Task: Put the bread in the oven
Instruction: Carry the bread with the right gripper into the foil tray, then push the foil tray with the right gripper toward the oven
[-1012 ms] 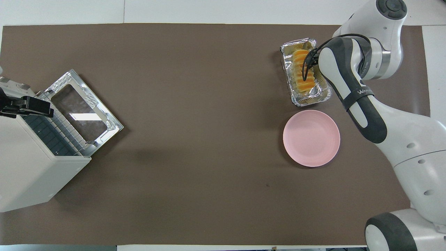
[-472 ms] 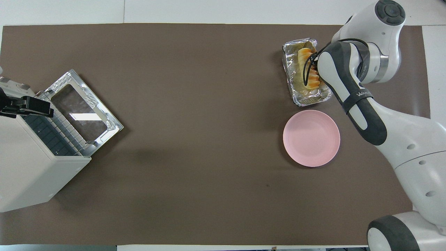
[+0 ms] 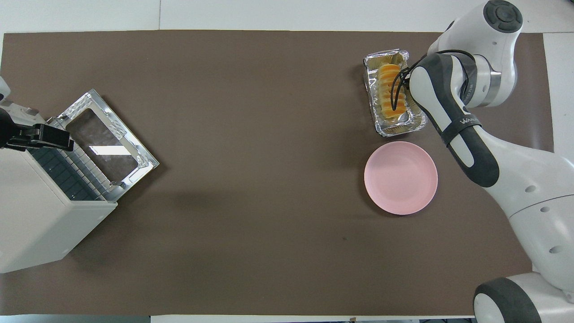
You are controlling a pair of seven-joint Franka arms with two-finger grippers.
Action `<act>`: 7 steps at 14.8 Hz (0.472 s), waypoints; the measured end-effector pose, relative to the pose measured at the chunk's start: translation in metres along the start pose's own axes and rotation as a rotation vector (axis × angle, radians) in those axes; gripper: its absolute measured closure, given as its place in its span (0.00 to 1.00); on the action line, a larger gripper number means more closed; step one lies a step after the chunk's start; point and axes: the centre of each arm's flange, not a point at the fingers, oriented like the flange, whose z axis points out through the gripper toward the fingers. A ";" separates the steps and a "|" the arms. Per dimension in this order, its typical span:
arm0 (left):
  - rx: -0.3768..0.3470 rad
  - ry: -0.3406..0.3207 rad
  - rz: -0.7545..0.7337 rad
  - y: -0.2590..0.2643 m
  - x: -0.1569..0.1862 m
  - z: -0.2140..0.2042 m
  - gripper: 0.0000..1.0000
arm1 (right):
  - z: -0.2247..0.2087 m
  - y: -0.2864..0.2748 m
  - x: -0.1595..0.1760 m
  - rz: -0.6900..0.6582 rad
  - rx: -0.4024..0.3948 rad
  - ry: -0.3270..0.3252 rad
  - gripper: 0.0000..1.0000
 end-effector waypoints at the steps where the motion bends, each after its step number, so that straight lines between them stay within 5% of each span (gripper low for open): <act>1: 0.000 0.000 -0.003 -0.002 0.000 0.000 0.00 | -0.005 0.000 -0.002 0.001 0.002 -0.008 0.98; 7: 0.000 0.000 -0.002 -0.001 0.000 0.000 0.00 | -0.057 -0.038 -0.013 0.031 0.104 -0.064 0.98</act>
